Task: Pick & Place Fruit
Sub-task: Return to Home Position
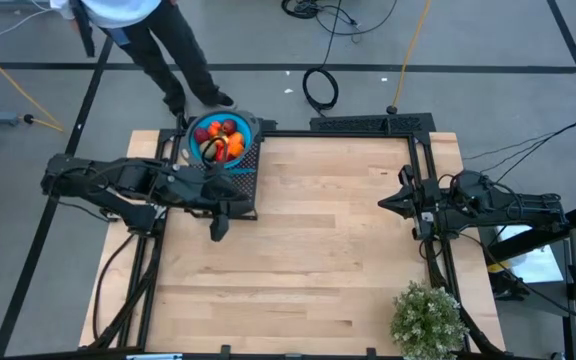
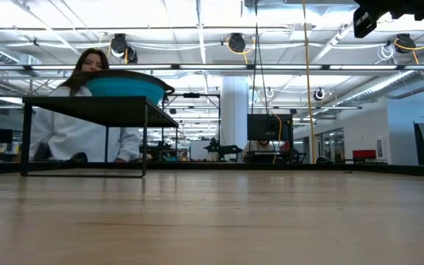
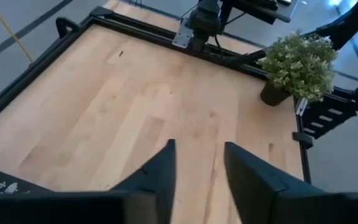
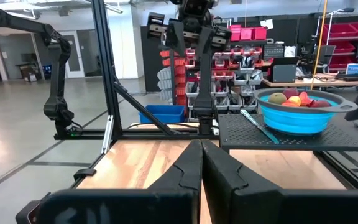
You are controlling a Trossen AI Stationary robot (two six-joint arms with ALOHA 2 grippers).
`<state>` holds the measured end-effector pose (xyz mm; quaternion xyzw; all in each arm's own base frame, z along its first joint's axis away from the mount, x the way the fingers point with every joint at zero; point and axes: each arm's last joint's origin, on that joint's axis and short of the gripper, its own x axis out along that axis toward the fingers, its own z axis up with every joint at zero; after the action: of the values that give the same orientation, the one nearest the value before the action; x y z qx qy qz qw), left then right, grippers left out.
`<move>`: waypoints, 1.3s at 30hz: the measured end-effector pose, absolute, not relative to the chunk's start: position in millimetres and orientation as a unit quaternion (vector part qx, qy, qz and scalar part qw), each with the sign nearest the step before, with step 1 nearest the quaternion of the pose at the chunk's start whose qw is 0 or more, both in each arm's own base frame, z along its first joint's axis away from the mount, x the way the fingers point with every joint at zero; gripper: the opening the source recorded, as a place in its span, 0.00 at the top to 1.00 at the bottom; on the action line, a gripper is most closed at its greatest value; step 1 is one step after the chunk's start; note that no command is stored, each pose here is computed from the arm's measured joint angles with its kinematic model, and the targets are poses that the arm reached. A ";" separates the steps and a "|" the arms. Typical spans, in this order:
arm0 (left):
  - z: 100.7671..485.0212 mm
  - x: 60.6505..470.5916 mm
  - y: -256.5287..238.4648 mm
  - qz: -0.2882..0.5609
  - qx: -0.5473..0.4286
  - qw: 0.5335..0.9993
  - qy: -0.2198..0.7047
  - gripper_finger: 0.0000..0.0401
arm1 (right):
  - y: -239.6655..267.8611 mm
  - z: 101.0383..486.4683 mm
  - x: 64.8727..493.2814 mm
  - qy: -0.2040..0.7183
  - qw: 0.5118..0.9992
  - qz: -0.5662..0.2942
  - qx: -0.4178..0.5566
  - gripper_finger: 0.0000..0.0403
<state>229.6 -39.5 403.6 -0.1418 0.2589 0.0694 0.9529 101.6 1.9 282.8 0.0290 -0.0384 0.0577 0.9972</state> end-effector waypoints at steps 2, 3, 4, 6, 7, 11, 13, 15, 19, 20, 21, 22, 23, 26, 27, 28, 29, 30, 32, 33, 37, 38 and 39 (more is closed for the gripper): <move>403.6 229.6 -39.4 0.071 -0.140 0.953 0.259 0.73 | 1.9 282.8 101.6 -0.038 0.997 0.058 0.029 1.00; 403.6 229.6 -39.4 0.070 -0.139 0.953 0.259 0.77 | 1.9 282.8 101.6 -0.038 0.997 0.058 0.030 1.00; 403.6 229.6 -39.4 0.070 -0.136 0.954 0.259 0.81 | 1.9 282.8 101.6 -0.038 0.997 0.058 0.030 1.00; 403.7 229.6 -39.4 0.068 -0.130 0.955 0.259 0.90 | 1.9 282.8 101.6 -0.038 0.997 0.058 0.030 1.00; 403.7 229.6 -39.4 0.067 -0.128 0.955 0.259 0.94 | 1.9 282.8 101.6 -0.038 0.997 0.058 0.030 1.00; 403.5 229.6 -39.6 0.062 -0.122 0.956 0.261 0.98 | 1.9 282.8 101.6 -0.038 0.997 0.058 0.030 1.00; 403.5 229.6 -39.6 0.060 -0.114 0.957 0.261 0.98 | 1.9 282.8 101.6 -0.038 0.997 0.058 0.030 1.00; 404.9 227.0 -39.1 0.057 -0.103 0.959 0.260 0.99 | 1.9 282.9 101.6 -0.039 0.997 0.058 0.029 1.00; 414.3 210.2 -34.2 0.062 -0.094 0.964 0.241 0.99 | 1.9 284.3 101.5 -0.046 0.997 0.058 0.028 1.00; 417.0 204.4 -32.6 0.068 -0.094 0.965 0.234 1.00 | 1.9 284.9 101.4 -0.049 0.997 0.058 0.028 1.00; 419.0 198.7 -31.0 0.072 -0.094 0.967 0.225 1.00 | 2.0 285.5 101.3 -0.052 0.997 0.059 0.028 1.00; 420.7 192.3 -29.3 0.078 -0.095 0.969 0.215 0.99 | 2.0 285.8 101.3 -0.054 0.996 0.059 0.027 1.00; 421.8 185.0 -27.6 0.082 -0.097 0.971 0.204 1.00 | 2.0 286.0 101.3 -0.055 0.996 0.059 0.027 1.00; 420.8 166.7 -25.0 0.075 -0.107 0.978 0.165 1.00 | 1.9 286.4 101.2 -0.057 0.996 0.059 0.026 1.00; 418.0 160.8 -24.3 0.073 -0.108 0.979 0.157 1.00 | 1.9 286.4 101.2 -0.057 0.996 0.059 0.025 1.00; 414.5 155.8 -23.7 0.071 -0.110 0.980 0.151 1.00 | 2.0 286.4 101.2 -0.057 0.996 0.059 0.025 1.00; 410.8 151.5 -23.1 0.069 -0.112 0.981 0.144 1.00 | 1.9 286.4 101.2 -0.057 0.996 0.058 0.025 1.00; 407.0 147.3 -22.5 0.067 -0.114 0.982 0.136 1.00 | 1.9 286.4 101.2 -0.057 0.996 0.058 0.025 1.00; 398.8 139.0 -21.1 0.066 -0.117 0.983 0.126 1.00 | 1.9 286.4 101.2 -0.057 0.996 0.058 0.025 1.00; 395.1 135.2 -20.3 0.066 -0.119 0.984 0.117 1.00 | 1.9 286.4 101.2 -0.057 0.996 0.058 0.025 1.00; 377.3 122.9 -17.5 0.065 -0.116 0.987 0.093 1.00 | 1.9 285.3 101.0 -0.051 0.997 0.058 0.025 1.00; 372.9 120.2 -16.9 0.064 -0.117 0.988 0.084 1.00 | 1.9 284.3 100.2 -0.047 0.997 0.058 0.026 1.00; 368.2 117.1 -16.2 0.062 -0.117 0.988 0.077 1.00 | 1.9 283.2 99.3 -0.042 0.997 0.056 0.026 1.00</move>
<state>117.1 -16.2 368.2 -0.1173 0.0771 0.0623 0.9881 99.3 1.9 283.2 0.0262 -0.0421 0.0560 0.9972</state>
